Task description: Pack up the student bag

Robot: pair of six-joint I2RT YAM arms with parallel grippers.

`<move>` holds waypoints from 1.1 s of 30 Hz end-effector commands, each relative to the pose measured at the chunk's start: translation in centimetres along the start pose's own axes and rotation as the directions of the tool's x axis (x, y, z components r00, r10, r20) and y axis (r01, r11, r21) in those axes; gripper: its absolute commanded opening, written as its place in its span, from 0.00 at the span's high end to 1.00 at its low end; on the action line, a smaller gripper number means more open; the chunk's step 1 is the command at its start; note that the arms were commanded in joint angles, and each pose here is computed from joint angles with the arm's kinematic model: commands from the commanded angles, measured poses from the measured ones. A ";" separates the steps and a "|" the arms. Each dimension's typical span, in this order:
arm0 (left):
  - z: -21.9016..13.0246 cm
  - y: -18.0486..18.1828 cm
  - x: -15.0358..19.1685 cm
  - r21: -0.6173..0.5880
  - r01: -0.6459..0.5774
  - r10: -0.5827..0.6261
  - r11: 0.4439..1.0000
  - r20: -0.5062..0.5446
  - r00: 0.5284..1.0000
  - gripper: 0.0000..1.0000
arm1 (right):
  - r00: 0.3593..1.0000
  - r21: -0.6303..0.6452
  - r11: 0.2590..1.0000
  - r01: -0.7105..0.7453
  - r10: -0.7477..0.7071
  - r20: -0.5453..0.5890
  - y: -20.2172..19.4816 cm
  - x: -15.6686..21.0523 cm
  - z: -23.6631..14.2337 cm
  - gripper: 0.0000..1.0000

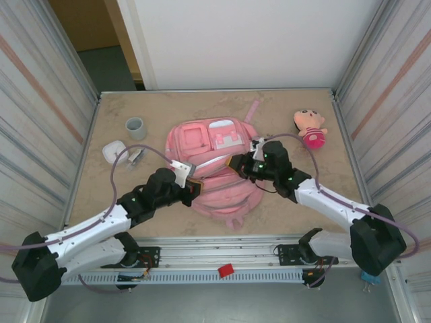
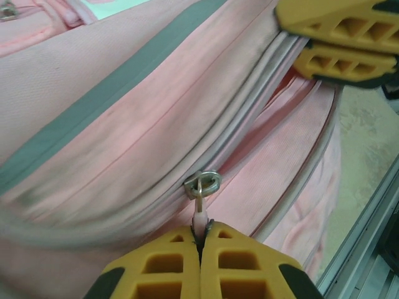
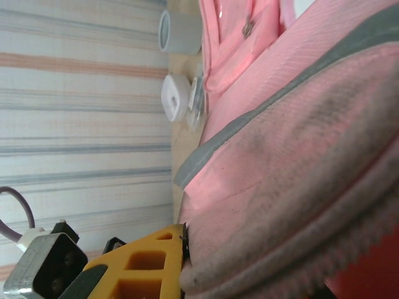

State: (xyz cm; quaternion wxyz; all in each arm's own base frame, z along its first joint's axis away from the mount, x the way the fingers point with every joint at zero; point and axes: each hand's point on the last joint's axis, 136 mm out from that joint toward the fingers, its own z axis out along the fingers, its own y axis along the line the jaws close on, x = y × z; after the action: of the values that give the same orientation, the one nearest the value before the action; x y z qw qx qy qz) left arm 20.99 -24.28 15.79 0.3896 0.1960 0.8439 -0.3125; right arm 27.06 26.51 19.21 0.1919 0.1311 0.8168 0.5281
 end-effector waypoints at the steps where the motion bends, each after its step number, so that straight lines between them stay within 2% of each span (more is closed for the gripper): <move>1: -0.8 2.3 -0.4 -0.093 0.015 -0.011 0.996 0.048 0.999 0.98 | 0.996 0.014 0.997 0.081 -0.082 0.041 0.8 -1.8 -2.6 0.89; 5: -0.5 1.6 -0.5 -0.053 -0.013 0.016 0.998 0.044 0.999 0.98 | 0.996 -0.008 0.997 0.072 -0.072 0.050 1.4 -2.3 -2.9 0.84; 9: 0.1 -0.1 -1.3 0.032 -0.040 0.038 0.999 0.050 0.998 0.98 | 0.997 -0.033 0.998 0.045 -0.043 0.063 1.9 -1.3 -1.7 0.62; 11: 0.4 -0.8 -1.9 0.062 -0.049 0.046 0.997 0.061 0.997 0.98 | 0.998 -0.035 0.999 0.017 -0.015 0.061 2.0 -0.3 -0.7 0.56; 18: 0.7 -1.8 -2.6 0.103 -0.069 0.062 0.992 0.072 0.995 0.98 | 0.999 -0.039 0.999 0.002 -0.001 0.041 2.1 1.7 2.2 0.50; 21: 0.6 -1.8 -2.7 0.100 -0.070 0.063 0.993 0.074 0.995 0.98 | 0.999 -0.010 1.000 0.009 -0.009 0.034 1.5 2.1 3.1 0.54; 26: 0.4 0.2 -2.2 0.001 -0.045 0.045 0.999 0.066 0.997 0.98 | 0.998 0.002 0.999 0.045 -0.045 0.033 1.6 1.9 2.6 0.84; 27: 0.4 0.6 -2.0 -0.017 -0.036 0.037 0.999 0.064 0.997 0.97 | 0.998 -0.003 0.998 0.057 -0.057 0.027 1.8 1.8 2.4 0.87; 30: 0.3 2.0 -1.5 -0.064 -0.017 0.020 0.998 0.053 0.998 0.97 | 0.994 -0.026 0.994 0.105 -0.105 -0.011 2.7 1.5 1.4 0.92; 33: 0.1 3.1 -1.3 -0.095 -0.004 0.009 0.995 0.055 0.998 0.96 | 0.990 -0.048 0.991 0.129 -0.131 -0.042 3.5 1.1 0.2 0.92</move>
State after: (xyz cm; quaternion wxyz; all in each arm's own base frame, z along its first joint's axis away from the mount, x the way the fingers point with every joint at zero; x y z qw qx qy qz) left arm 22.35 -23.60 14.76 0.3934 0.1954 0.8472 -0.2988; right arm 26.14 29.14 18.48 0.1820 0.1093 0.8292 0.5171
